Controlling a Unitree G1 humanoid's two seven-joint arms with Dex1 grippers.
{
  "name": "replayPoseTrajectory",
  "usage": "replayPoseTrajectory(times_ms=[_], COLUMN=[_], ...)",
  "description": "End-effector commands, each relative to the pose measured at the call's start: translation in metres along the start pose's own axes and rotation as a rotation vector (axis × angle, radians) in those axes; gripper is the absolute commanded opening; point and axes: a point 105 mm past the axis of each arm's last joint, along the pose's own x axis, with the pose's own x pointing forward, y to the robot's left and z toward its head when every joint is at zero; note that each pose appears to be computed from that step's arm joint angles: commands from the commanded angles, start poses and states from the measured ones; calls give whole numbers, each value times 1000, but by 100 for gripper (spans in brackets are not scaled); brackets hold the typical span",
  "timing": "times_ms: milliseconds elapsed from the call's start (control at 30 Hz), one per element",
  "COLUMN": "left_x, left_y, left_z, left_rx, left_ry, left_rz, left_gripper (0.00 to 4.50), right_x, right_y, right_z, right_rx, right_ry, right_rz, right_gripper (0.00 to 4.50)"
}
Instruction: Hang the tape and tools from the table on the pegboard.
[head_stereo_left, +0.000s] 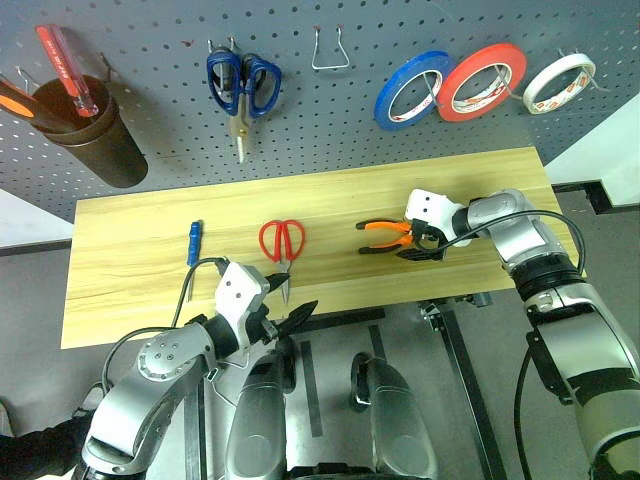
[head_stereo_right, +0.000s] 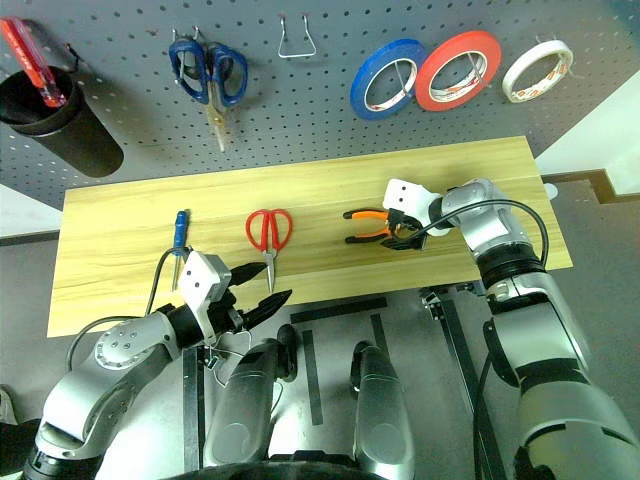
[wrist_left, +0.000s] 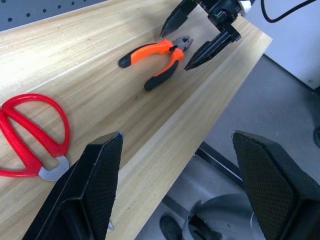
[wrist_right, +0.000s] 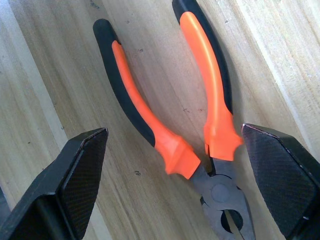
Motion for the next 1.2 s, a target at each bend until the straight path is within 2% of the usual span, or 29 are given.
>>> replayPoseTrajectory(times_ms=[33, 833, 933, 1067, 1200], left_x=[0, -10, -11, -12, -11], left_y=[-10, -20, -20, -20, -20], left_z=[7, 10, 10, 9, 9], left_rx=[6, -13, -16, -18, -17], left_ry=[-28, -21, -19, -16, -15], left_rz=[-36, -16, -11, -8, -9], left_gripper=[364, 364, 364, 364, 364], right_x=[-5, 17, 18, 19, 17], right_y=[-6, 1, 2, 0, -2], right_z=[6, 7, 7, 6, 5], right_rx=[-25, -22, -20, -14, -11], right_ry=[-7, 30, 31, 37, 39], right_rz=[-11, 6, 5, -10, -15], right_gripper=[446, 446, 390, 260, 254])
